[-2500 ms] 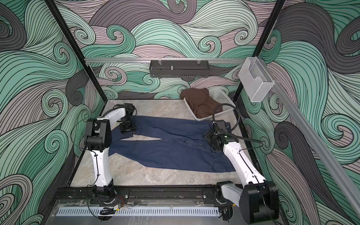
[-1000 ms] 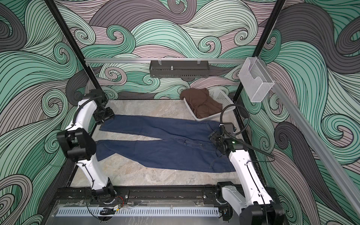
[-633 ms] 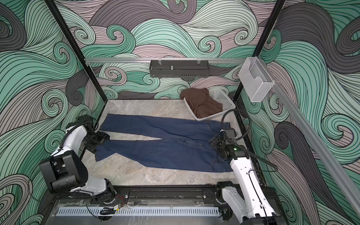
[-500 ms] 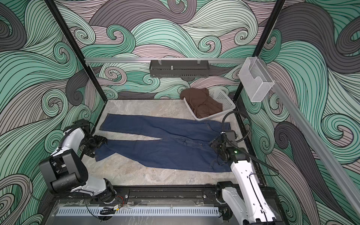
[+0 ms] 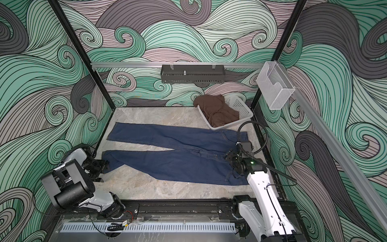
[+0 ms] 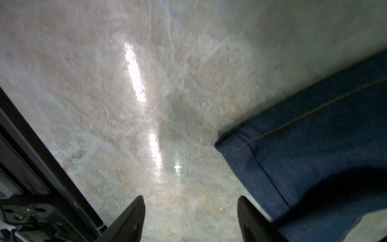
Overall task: Fold and stack the trousers
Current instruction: Flatten out the trousers at the center of the table.
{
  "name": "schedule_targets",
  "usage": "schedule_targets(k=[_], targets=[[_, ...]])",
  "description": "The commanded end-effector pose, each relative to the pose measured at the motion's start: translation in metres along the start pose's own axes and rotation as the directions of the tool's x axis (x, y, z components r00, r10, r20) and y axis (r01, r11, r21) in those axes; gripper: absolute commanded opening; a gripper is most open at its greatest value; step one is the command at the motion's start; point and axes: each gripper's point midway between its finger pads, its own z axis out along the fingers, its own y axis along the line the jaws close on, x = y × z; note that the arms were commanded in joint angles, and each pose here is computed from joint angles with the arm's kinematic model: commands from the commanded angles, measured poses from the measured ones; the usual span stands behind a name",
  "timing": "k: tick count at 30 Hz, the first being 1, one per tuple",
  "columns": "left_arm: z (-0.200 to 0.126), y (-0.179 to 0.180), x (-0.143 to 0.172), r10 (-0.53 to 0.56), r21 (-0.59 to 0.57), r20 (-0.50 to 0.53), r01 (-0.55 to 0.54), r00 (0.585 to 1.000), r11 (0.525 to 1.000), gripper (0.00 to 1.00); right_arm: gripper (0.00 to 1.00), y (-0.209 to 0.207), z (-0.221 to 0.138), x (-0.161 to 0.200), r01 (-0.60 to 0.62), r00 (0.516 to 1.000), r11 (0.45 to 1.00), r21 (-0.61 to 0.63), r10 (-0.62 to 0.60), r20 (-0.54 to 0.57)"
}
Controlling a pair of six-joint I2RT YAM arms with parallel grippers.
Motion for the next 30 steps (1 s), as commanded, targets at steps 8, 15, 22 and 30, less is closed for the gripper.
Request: schedule_targets(k=[8,15,22,30], targets=[[0.002,-0.018,-0.028,-0.031,0.08,0.112,0.023,0.993,0.997,0.6,0.76,0.001,0.012,0.003,0.0,1.0,1.0,-0.005,0.0,-0.026],[0.023,-0.026,-0.022,-0.032,0.09,0.056,0.027,0.998,0.996,0.61,0.76,0.003,0.017,0.001,0.003,1.0,1.0,0.002,-0.003,-0.029],[0.039,-0.025,-0.021,-0.039,0.051,0.052,0.036,0.998,0.998,0.51,0.76,0.004,0.021,-0.001,0.002,0.999,1.0,0.007,-0.002,-0.033],[0.045,-0.032,-0.028,-0.045,0.048,0.062,0.042,0.997,0.998,0.06,0.76,0.004,0.02,-0.003,0.013,0.999,1.0,0.015,-0.013,-0.029]])
